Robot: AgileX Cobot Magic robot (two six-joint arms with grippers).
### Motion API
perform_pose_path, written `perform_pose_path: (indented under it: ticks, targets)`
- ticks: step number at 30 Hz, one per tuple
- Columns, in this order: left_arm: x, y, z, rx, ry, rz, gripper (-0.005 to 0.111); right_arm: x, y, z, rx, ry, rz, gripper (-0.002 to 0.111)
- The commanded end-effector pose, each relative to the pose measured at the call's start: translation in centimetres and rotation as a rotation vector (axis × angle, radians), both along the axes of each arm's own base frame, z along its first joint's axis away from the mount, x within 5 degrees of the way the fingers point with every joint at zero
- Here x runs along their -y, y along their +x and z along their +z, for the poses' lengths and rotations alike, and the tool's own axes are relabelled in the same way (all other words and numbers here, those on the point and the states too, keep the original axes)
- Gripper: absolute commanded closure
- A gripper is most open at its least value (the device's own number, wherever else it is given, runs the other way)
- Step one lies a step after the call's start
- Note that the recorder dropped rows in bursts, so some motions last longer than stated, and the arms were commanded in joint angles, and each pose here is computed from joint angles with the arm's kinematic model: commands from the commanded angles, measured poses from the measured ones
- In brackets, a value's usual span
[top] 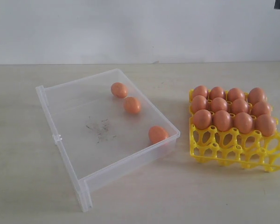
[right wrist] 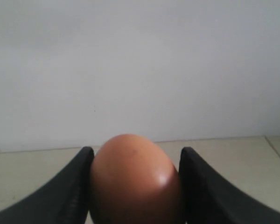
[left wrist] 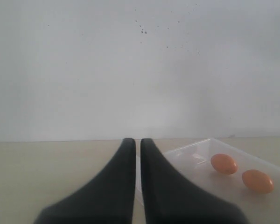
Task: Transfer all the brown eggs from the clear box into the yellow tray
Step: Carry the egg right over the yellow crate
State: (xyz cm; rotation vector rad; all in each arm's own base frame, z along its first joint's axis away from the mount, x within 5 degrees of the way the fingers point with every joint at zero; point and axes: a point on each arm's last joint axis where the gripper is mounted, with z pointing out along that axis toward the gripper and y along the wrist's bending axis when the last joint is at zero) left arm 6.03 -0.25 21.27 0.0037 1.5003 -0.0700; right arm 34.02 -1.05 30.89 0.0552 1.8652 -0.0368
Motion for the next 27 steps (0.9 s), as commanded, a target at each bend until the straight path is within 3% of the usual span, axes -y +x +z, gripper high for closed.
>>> perform_pose_path:
  ticks: [1, 10, 15, 21, 27]
  targets:
    - [0.0, 0.0, 0.2, 0.013, -0.001, 0.002, 0.103, 0.0, -0.2, -2.3, -0.024, 0.071, -0.025, 0.109]
    - [0.0, 0.0, 0.2, 0.013, -0.001, 0.002, 0.103, -4.1, -1.9, -5.8, -0.121, 0.098, 0.181, 0.109]
    - [0.0, 0.0, 0.2, 0.013, -0.001, 0.002, 0.103, -6.1, -3.2, -7.5, -0.066, 0.156, 0.387, 0.109]
    - [0.0, 0.0, 0.2, 0.013, -0.001, 0.002, 0.103, -7.9, -4.5, -11.0, 0.0, 0.099, 0.642, 0.109]
    - [0.0, 0.0, 0.2, 0.013, -0.001, 0.002, 0.103, -8.1, -4.4, -14.2, -0.093, 0.087, 0.718, 0.109]
